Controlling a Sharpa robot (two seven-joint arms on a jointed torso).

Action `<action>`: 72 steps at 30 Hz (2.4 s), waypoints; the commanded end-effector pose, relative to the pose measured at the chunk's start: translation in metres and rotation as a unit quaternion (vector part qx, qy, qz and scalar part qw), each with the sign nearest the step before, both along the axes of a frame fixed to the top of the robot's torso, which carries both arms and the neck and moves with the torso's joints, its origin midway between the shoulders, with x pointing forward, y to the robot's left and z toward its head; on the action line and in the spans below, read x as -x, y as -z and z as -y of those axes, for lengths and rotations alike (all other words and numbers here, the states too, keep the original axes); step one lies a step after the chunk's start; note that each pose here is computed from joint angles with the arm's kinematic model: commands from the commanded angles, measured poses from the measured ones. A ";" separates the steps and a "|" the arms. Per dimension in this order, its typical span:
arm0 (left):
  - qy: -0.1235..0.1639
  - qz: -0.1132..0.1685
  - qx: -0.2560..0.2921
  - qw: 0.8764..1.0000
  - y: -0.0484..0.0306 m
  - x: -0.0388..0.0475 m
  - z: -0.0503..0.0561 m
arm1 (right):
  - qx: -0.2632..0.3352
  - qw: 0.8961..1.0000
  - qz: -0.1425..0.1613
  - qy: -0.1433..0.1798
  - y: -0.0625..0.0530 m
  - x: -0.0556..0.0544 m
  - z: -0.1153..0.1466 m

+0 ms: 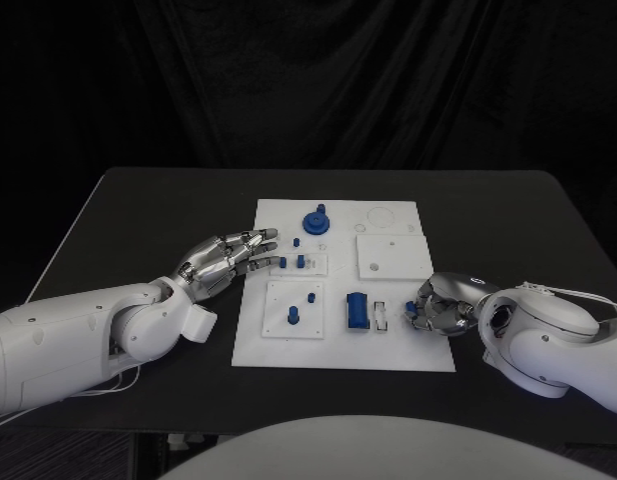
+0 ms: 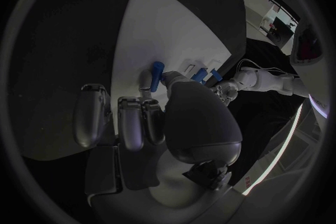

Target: Assemble the parts on the task board

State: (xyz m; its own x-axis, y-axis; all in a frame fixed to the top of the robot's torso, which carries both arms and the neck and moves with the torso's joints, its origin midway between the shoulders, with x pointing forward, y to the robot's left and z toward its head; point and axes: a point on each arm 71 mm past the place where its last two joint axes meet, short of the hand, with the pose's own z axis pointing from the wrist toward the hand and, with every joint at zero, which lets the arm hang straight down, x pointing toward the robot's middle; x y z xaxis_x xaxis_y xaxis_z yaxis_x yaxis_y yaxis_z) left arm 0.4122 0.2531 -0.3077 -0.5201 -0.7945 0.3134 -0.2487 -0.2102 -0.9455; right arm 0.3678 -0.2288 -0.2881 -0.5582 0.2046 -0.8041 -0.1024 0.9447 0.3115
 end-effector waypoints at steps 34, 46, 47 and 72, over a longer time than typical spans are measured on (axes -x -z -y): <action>0.008 -0.005 0.006 1.000 0.0011 -0.0001 0.003 | -0.173 0.979 -0.076 0.072 0.001 0.005 -0.018; 0.009 -0.006 0.006 1.000 0.0016 -0.0005 0.004 | -0.150 0.981 -0.104 0.072 0.007 0.004 -0.019; 0.009 -0.006 0.006 1.000 0.0016 -0.0006 0.004 | -0.149 0.981 -0.105 0.072 0.007 0.004 -0.019; 0.014 -0.009 0.007 1.000 0.0026 -0.0007 0.005 | -0.157 0.981 -0.087 0.077 0.007 -0.001 -0.020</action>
